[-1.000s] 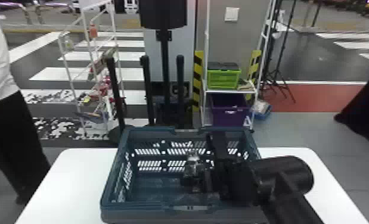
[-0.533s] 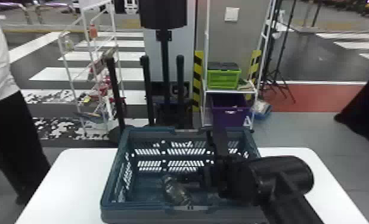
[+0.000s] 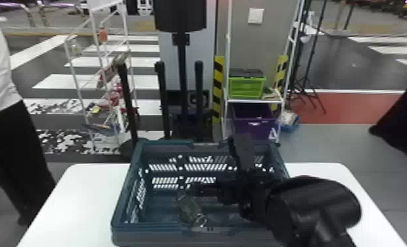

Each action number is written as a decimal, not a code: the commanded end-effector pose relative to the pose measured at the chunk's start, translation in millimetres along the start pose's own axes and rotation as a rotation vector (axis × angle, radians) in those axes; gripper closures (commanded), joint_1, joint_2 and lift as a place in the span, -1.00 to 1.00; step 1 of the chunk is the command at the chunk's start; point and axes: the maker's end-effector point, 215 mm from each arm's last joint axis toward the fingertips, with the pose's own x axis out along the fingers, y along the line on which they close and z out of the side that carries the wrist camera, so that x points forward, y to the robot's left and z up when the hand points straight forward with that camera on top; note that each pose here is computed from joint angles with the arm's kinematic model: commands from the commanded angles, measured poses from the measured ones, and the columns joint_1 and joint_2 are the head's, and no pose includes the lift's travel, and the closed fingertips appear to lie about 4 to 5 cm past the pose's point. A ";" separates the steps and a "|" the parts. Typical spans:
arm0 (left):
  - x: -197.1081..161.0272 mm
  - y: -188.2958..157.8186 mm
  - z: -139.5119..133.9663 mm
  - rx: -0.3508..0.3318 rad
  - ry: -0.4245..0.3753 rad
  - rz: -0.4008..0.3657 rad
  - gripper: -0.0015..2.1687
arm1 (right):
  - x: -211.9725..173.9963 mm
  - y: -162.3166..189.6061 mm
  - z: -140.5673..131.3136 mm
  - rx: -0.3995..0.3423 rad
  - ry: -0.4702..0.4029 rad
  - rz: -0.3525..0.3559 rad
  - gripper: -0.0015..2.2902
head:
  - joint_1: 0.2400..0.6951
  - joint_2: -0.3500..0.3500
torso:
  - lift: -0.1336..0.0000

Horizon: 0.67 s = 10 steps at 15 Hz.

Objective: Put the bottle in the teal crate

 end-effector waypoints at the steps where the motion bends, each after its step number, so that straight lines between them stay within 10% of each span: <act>1: -2.9 -0.1 4.3 0.000 -0.012 -0.001 -0.87 | -23.5 -9.5 -1.5 -0.027 -0.037 -0.020 -0.97 | 0.14 0.00 | 1.00; 10: -11.0 -2.4 14.0 -0.002 -0.036 -0.006 -0.87 | -150.9 -31.4 1.7 -0.114 -0.418 -0.138 -0.97 | 0.14 0.00 | 1.00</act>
